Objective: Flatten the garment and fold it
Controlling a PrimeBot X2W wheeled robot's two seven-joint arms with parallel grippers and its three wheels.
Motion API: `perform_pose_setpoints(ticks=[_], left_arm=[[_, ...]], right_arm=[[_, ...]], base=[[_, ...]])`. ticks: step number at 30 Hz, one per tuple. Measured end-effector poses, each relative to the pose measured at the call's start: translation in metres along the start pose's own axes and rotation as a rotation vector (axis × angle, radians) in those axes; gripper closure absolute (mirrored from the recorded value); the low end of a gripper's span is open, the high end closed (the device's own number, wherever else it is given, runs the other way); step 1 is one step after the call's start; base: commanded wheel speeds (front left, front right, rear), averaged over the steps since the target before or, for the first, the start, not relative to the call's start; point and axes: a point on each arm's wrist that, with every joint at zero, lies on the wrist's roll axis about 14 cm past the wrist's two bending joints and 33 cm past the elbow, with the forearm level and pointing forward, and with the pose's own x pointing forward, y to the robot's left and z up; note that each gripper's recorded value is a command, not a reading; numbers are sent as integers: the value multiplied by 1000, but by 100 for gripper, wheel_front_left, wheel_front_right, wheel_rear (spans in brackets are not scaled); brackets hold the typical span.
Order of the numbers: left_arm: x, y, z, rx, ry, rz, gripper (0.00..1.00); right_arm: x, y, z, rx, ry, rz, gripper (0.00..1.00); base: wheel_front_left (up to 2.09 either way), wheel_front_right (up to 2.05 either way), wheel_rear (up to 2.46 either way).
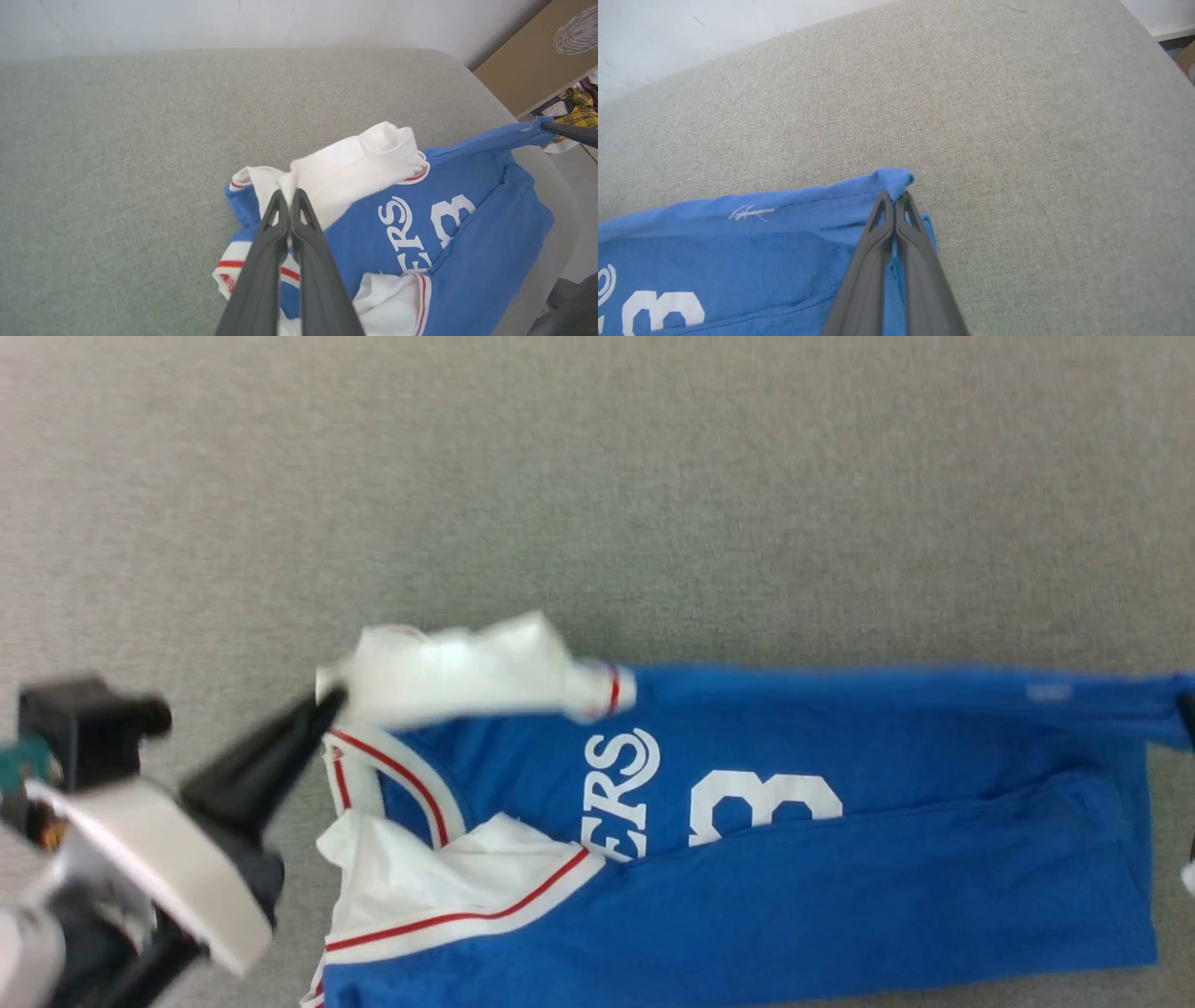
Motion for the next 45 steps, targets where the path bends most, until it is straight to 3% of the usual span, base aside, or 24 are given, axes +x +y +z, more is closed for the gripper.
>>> perform_pose_setpoints(ticks=[7,23,25,27,28,29,33,36,41,45], left_arm=[[-34,-1,-55,-105,148,61,100],[-47,-2,-116,-188,337,94,100],[-45,-3,-118,-201,330,98,100],[-40,-5,-114,-220,289,102,52],[-38,-6,-112,-223,272,99,37],[-36,-7,-107,-225,246,99,0],[-29,-9,-74,-260,80,106,0],[-32,5,-31,-256,-131,180,0],[-60,38,34,-130,-493,396,0],[-70,42,41,-25,-555,474,0]], right_arm=[[-15,-2,-32,31,94,0,100],[-22,-2,-76,8,201,-10,100],[-21,-3,-76,9,185,-15,0],[-20,-6,-74,13,167,-24,0],[-20,-6,-74,16,164,-25,0],[-20,-5,-73,16,156,-22,0],[-23,-1,-55,37,86,-4,0],[-30,0,-32,66,4,8,0],[-39,-11,-17,69,-62,-25,0],[-35,-16,-31,82,-18,-42,0]], base=[[0,0,0],[0,0,0],[0,0,0],[0,0,0],[0,0,0],[0,0,0],[0,0,0],[0,0,0],[0,0,0],[0,0,0]])
